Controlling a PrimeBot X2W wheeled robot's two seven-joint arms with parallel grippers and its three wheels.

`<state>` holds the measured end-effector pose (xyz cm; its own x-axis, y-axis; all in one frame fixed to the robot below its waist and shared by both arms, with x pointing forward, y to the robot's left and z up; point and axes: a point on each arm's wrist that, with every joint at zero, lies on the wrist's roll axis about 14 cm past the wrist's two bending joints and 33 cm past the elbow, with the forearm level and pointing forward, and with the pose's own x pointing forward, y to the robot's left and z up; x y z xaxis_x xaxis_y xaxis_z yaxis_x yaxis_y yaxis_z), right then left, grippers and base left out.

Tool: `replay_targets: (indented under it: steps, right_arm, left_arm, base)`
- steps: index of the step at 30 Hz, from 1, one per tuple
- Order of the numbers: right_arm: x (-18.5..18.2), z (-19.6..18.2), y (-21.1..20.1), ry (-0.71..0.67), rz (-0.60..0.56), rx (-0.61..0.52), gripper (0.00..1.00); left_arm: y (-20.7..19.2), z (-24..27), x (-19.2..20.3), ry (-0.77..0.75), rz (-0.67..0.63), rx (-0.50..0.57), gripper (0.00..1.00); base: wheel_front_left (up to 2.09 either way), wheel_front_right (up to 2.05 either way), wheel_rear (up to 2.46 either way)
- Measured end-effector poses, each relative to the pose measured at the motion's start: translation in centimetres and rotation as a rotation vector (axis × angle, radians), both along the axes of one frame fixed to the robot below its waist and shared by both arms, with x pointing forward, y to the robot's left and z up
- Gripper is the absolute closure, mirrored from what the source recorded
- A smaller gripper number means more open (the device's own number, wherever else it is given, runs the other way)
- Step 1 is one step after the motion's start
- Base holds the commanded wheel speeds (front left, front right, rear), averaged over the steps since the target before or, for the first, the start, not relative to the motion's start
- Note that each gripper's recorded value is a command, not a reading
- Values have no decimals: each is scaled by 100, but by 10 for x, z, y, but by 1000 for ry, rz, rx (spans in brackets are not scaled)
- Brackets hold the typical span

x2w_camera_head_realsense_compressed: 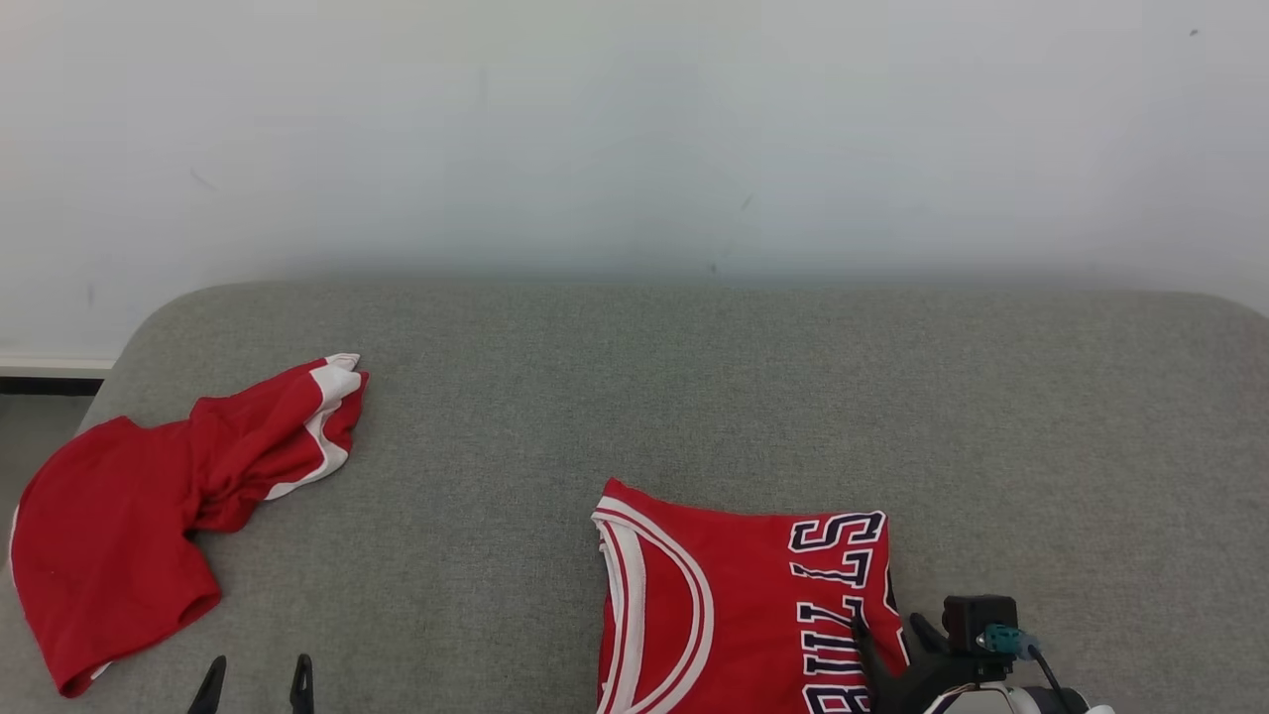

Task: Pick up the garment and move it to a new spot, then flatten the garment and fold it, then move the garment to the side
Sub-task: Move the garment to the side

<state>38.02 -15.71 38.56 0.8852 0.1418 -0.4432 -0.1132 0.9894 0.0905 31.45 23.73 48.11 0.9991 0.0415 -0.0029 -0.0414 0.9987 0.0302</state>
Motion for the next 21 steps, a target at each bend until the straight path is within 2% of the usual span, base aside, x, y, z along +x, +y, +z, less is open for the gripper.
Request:
replay_targets:
  steps: [1, 2, 10, 16, 21]
  right_arm:
    - [0, -1, 3, 1, 6, 1, 34]
    - [-1, -2, 5, 3, 11, 3, 100]
    - [8, 6, 14, -27, 30, 15, 100]
    - [51, 49, 4, -151, 30, -10, 100]
    - [93, 86, -26, -240, -2, -64, 100]
  left_arm:
    - [0, 0, 0, -1, 0, 0, 0]
    - [0, 0, 0, -1, 1, 0, 0]
    - [-3, -1, 5, 4, -9, -8, 0]
    - [-14, -8, 13, 29, -45, -13, 0]
    - [-23, -4, 33, 20, -89, -13, 0]
  base:
    - [0, 0, 0]
    - [0, 0, 0]
    - [0, 0, 0]
    - [0, 0, 0]
    - [0, 0, 0]
